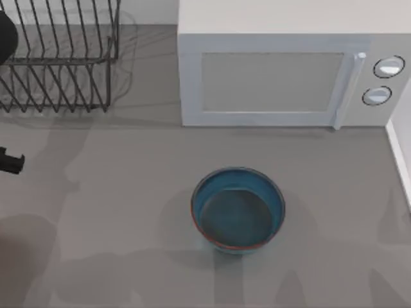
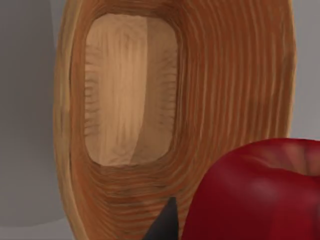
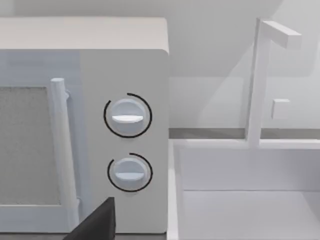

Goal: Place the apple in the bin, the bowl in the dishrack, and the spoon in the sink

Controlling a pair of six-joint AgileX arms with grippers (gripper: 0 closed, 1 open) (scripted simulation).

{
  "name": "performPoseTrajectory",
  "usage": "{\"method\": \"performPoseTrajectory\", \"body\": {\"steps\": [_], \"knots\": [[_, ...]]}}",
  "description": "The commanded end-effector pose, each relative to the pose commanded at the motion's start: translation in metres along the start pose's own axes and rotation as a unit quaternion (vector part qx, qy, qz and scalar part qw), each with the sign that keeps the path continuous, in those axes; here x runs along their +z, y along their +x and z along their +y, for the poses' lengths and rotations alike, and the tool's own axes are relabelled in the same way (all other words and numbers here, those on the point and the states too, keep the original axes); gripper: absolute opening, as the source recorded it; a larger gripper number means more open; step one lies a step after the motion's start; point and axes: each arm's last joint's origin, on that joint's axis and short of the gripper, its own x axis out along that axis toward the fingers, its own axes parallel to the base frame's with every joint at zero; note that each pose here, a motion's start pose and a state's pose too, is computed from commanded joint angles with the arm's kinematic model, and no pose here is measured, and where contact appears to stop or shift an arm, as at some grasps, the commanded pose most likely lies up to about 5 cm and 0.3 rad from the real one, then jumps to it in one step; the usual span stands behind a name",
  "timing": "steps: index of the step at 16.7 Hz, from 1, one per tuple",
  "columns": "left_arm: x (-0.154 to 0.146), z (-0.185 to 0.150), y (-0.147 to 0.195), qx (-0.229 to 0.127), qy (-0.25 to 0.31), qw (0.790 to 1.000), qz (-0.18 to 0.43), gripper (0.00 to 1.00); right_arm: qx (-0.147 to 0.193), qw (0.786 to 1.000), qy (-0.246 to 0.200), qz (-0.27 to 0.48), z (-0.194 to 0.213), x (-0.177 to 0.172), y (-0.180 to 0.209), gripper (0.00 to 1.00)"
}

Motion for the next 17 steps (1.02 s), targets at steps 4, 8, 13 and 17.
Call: {"method": "performPoseTrajectory", "body": {"steps": [4, 8, 13, 17], "knots": [[-0.001, -0.001, 0.0, 0.002, -0.002, 1.0, 0.0, 0.0, 0.0, 1.0, 0.0, 0.0, 0.0, 0.0, 0.0, 1.0], [-0.002, -0.002, 0.017, 0.005, -0.013, 1.0, 0.002, 0.0, 0.0, 1.0, 0.0, 0.0, 0.0, 0.0, 0.0, 1.0], [-0.001, 0.005, 0.062, 0.002, -0.005, 1.0, 0.002, 0.0, 0.0, 1.0, 0.0, 0.0, 0.0, 0.0, 0.0, 1.0], [0.0, 0.006, 0.07, 0.0, 0.0, 1.0, 0.0, 0.0, 0.0, 1.0, 0.0, 0.0, 0.0, 0.0, 0.0, 1.0]]}}
